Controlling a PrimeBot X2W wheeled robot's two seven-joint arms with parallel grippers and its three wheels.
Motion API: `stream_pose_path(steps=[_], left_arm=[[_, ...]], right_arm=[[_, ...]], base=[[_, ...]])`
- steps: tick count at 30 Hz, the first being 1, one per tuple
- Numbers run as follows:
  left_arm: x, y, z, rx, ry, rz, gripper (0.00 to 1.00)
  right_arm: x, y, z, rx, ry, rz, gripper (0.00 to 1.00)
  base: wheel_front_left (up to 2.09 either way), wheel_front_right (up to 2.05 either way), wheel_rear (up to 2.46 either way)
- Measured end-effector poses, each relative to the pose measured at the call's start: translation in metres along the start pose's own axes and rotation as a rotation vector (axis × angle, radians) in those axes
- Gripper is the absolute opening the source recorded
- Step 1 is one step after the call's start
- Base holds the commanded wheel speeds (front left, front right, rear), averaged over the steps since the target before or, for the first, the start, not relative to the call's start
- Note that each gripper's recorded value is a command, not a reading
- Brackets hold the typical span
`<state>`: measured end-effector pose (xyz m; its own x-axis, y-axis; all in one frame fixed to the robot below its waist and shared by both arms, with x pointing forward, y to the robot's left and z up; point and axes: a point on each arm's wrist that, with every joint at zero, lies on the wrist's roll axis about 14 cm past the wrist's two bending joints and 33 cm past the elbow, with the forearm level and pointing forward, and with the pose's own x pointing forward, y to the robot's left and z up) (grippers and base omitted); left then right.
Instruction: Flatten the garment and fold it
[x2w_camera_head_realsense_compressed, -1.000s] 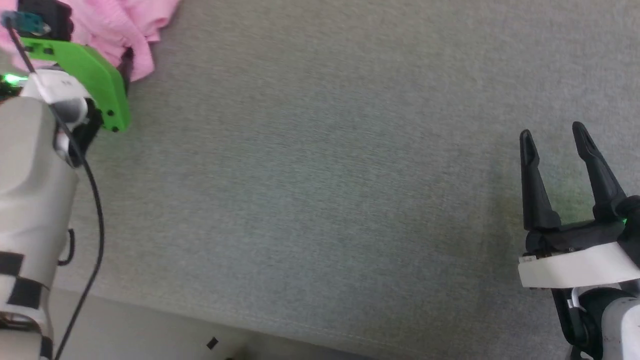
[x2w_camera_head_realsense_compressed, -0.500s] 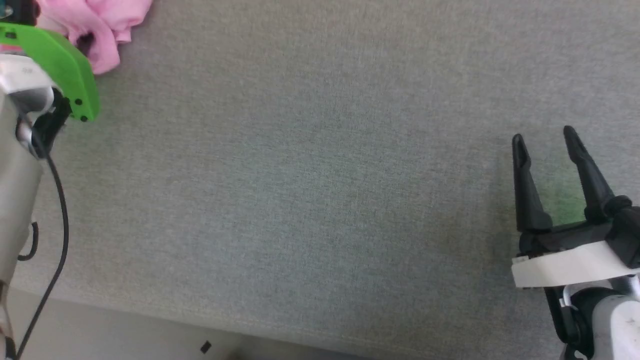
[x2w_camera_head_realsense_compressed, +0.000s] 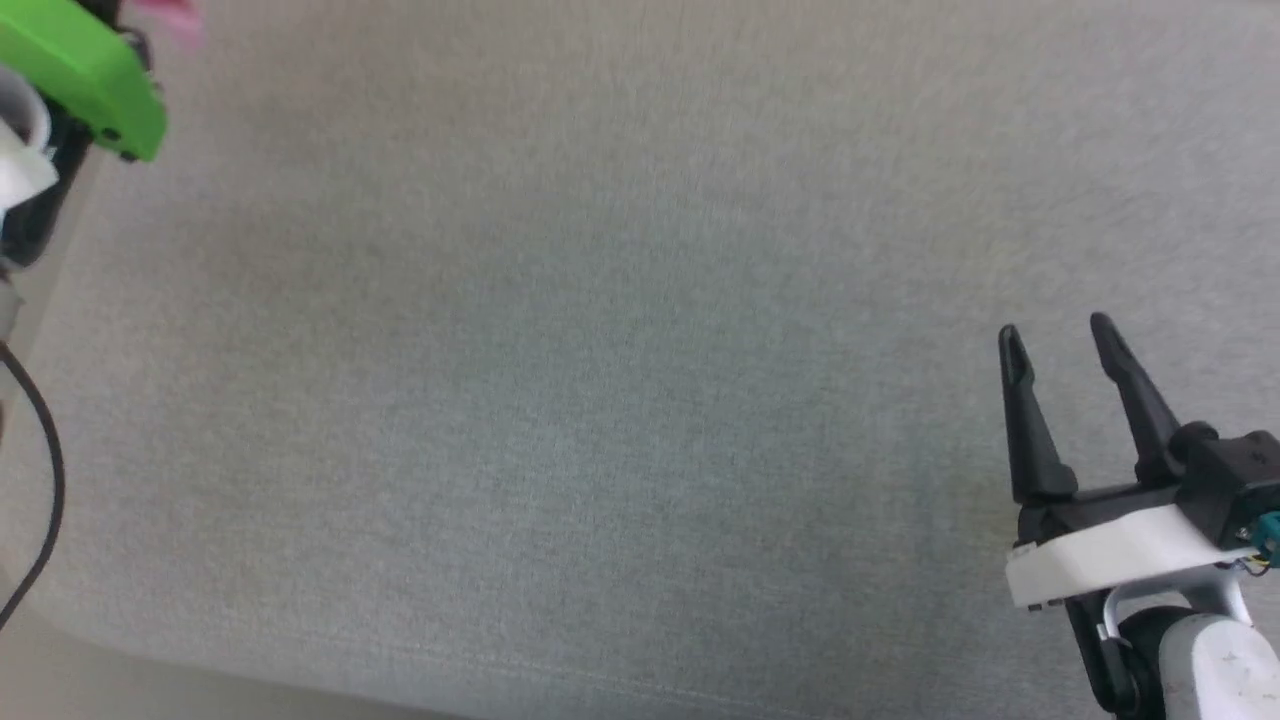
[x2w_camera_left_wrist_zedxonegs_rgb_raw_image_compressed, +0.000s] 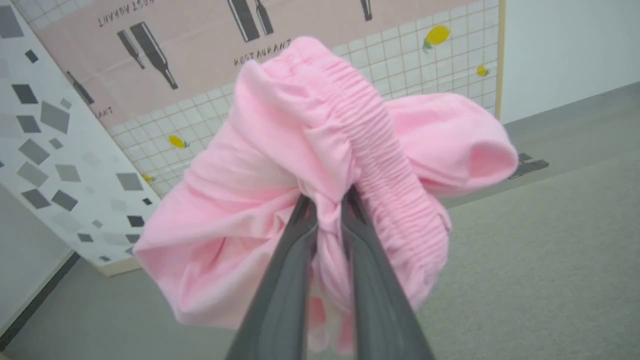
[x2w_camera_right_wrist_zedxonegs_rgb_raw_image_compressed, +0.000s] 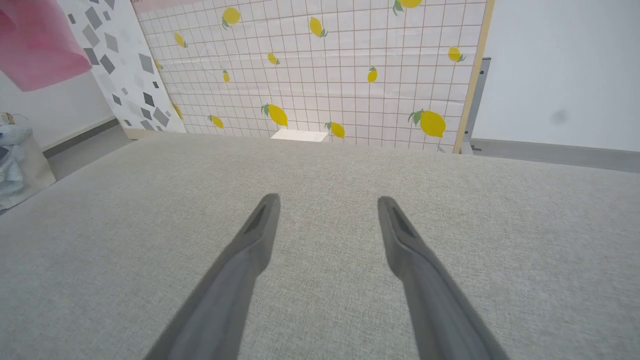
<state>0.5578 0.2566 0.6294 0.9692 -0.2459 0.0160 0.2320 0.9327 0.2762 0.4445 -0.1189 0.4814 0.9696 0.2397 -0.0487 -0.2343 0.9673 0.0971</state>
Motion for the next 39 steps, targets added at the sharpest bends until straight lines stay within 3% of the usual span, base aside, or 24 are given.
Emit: stream_pose_path(steps=[4, 8, 17, 20, 24, 28, 29, 30, 31, 39], left_arm=[[-0.006, -0.034, 0.043, 0.015, -0.082, -0.098, 0.0], [-0.007, -0.095, 0.054, 0.0, -0.077, -0.246, 0.0], [-0.023, -0.264, -0.025, -0.212, 0.109, -0.534, 0.0], [-0.03, -0.309, -0.044, -0.203, 0.138, -0.621, 0.0], [-0.036, -0.354, -0.067, -0.18, 0.181, -0.716, 0.0], [-0.041, -0.378, -0.089, -0.193, 0.23, -0.763, 0.0], [-0.043, -0.382, -0.095, -0.2, 0.243, -0.772, 0.13], [-0.044, -0.385, -0.101, -0.206, 0.263, -0.775, 0.88], [-0.046, -0.388, -0.106, -0.209, 0.275, -0.779, 1.0], [-0.045, -0.377, -0.099, -0.241, 0.233, -0.728, 1.0]], right_arm=[[-0.01, 0.0, 0.016, -0.003, -0.037, -0.008, 1.0], [-0.022, -0.008, 0.028, -0.007, -0.066, -0.036, 1.0], [-0.046, -0.041, 0.032, -0.016, -0.076, -0.143, 1.0], [-0.053, -0.055, 0.032, -0.029, -0.074, -0.188, 1.0], [-0.066, -0.077, 0.026, -0.039, -0.059, -0.26, 1.0], [-0.075, -0.091, 0.017, -0.042, -0.036, -0.307, 1.0], [-0.077, -0.094, 0.014, -0.042, -0.026, -0.316, 1.0], [-0.078, -0.096, 0.011, -0.042, -0.016, -0.324, 1.0], [-0.079, -0.097, 0.009, -0.042, -0.009, -0.327, 1.0], [-0.076, -0.094, 0.015, -0.065, -0.027, -0.314, 1.0]], base=[[0.0, 0.0, 0.0], [0.0, 0.0, 0.0], [0.0, 0.0, 0.0], [0.0, 0.0, 0.0], [0.0, 0.0, 0.0], [0.0, 0.0, 0.0], [0.0, 0.0, 0.0], [0.0, 0.0, 0.0], [0.0, 0.0, 0.0], [0.0, 0.0, 0.0]])
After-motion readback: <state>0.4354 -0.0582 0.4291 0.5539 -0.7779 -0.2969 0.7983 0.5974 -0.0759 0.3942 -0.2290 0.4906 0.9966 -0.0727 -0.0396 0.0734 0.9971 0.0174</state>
